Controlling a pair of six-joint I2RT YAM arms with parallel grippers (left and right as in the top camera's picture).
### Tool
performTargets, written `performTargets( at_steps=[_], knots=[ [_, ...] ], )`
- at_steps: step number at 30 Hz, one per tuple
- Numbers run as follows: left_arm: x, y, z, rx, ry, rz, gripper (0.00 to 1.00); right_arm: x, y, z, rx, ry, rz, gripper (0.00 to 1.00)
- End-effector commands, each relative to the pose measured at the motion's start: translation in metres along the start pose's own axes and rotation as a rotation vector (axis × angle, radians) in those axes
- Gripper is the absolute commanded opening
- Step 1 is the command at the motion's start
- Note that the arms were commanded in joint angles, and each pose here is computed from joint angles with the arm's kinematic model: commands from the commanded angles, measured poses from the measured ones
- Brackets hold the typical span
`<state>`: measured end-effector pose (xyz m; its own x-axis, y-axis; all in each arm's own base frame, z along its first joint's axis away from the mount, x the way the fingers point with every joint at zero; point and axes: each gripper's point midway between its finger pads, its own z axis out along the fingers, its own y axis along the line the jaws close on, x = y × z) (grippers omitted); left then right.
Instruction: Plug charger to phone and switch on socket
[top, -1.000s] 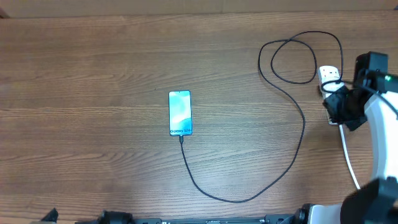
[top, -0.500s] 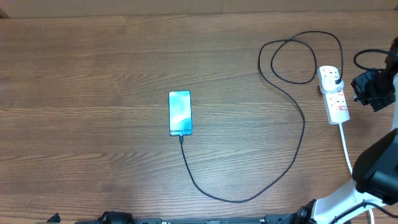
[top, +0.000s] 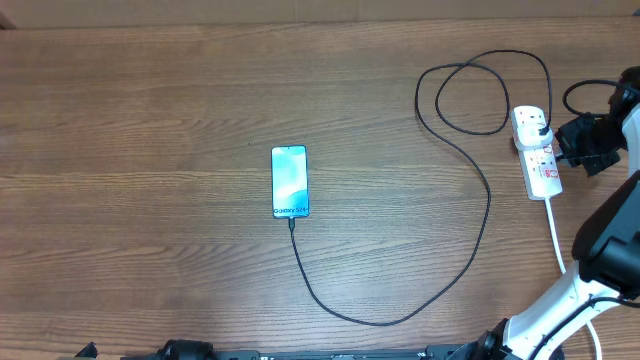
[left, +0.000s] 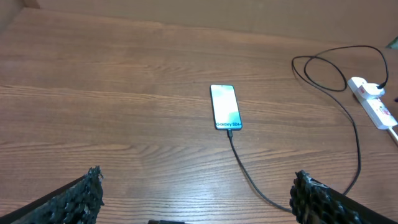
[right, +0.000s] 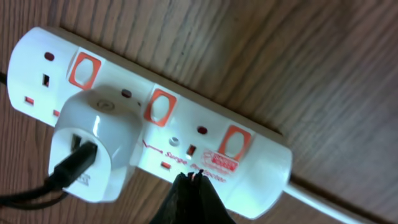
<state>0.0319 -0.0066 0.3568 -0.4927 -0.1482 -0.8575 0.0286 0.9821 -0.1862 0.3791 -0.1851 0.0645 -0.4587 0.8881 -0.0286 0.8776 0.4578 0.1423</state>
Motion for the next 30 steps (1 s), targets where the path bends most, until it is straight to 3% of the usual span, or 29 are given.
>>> performTargets(
  at_steps=[1, 30],
  knots=[
    [0.001, 0.002, -0.003, -0.014, -0.014, -0.013, 0.99, -0.008, 0.01, 0.004, -0.029, -0.006, -0.013, 0.04],
    [0.001, 0.002, -0.003, -0.014, -0.014, -0.013, 1.0, -0.019, 0.021, 0.024, -0.075, -0.019, -0.013, 0.04]
  ],
)
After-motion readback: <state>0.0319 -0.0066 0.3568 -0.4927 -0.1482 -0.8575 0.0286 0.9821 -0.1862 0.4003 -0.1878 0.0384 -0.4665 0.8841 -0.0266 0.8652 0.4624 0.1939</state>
